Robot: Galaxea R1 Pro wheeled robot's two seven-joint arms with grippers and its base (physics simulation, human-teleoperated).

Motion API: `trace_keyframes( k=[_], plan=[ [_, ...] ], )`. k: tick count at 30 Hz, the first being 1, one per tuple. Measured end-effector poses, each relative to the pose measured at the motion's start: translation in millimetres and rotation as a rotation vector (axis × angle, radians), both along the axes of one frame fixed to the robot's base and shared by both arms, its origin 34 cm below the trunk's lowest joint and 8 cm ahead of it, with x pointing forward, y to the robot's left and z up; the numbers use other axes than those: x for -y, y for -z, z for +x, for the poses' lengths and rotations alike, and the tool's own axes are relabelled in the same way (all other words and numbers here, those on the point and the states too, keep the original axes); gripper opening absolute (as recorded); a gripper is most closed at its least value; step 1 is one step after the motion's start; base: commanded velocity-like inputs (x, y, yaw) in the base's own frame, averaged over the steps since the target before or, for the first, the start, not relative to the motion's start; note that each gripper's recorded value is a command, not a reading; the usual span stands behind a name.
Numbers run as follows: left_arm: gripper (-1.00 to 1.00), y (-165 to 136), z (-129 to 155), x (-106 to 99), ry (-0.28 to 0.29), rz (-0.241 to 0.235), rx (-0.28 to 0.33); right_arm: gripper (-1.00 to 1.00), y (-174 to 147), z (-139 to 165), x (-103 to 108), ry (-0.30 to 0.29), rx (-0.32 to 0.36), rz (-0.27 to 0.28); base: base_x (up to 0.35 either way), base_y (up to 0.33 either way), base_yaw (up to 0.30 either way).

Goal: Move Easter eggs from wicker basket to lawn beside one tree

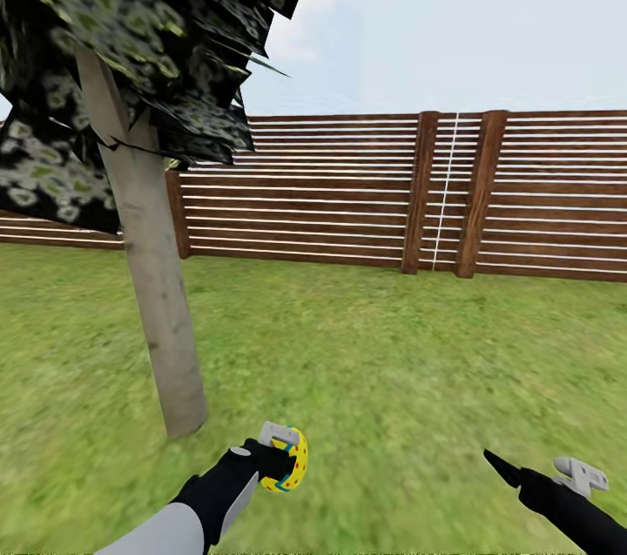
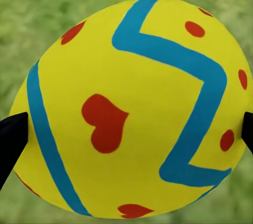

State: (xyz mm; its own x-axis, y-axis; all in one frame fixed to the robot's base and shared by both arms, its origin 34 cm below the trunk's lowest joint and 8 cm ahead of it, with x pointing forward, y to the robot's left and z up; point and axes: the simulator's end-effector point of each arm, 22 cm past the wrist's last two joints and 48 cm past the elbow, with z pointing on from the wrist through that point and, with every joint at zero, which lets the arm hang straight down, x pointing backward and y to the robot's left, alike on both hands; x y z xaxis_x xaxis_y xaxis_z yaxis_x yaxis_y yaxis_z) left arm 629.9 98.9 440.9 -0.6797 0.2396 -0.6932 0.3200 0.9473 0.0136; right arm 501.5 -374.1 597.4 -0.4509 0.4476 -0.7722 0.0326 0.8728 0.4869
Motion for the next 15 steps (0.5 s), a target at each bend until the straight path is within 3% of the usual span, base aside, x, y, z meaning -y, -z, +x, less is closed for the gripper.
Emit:
trace_keyframes(
  k=[15],
  plan=[
    [-1.0, 33, -8, 0, 0.0, -0.001, 0.002, 1.0, 34, -8, 0, -0.001, -0.002, 0.001, 0.0, 0.0, 0.0]
  ],
)
